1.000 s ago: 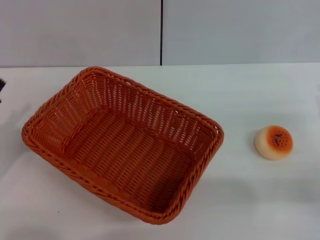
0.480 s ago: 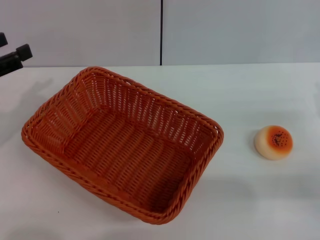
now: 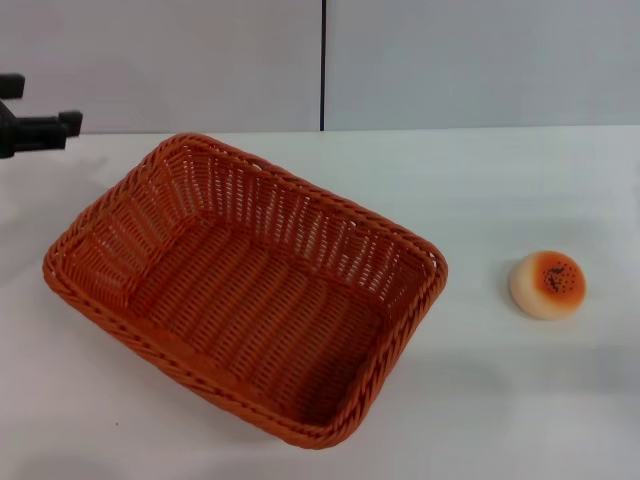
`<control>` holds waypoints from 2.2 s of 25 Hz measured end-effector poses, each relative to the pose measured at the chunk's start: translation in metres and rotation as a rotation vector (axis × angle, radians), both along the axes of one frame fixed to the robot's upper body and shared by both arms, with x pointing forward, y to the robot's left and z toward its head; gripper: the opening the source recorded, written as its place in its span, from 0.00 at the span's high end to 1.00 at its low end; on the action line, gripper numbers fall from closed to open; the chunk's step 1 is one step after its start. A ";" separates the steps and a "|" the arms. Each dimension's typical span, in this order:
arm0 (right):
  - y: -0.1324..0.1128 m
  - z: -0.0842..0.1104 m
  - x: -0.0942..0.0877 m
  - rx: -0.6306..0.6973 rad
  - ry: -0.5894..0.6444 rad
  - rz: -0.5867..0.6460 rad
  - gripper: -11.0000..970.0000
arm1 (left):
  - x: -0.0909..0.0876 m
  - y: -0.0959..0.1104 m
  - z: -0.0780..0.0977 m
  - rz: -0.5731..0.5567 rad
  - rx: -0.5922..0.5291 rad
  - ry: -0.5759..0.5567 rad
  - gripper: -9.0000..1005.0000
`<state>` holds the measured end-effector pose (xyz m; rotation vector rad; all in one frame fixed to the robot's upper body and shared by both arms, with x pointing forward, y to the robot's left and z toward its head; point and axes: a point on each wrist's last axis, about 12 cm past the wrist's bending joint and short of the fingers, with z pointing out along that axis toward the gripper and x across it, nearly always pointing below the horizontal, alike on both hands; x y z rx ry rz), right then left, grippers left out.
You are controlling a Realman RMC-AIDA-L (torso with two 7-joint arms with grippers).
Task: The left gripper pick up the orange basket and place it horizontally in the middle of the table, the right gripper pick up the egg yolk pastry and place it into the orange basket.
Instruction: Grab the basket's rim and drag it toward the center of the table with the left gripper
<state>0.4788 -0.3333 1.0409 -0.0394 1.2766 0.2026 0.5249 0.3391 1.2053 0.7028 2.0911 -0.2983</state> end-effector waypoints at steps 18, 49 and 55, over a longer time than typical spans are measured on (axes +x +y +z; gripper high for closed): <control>-0.005 0.006 0.010 -0.007 -0.022 -0.034 0.59 | 0.024 -0.082 0.013 -0.009 0.398 0.349 0.27; -0.008 0.007 0.012 -0.040 -0.023 -0.058 0.59 | 0.049 -0.100 -0.047 0.009 0.488 0.423 0.33; -0.008 0.007 0.011 -0.038 -0.022 -0.062 0.59 | 0.049 -0.100 -0.047 0.009 0.488 0.423 0.34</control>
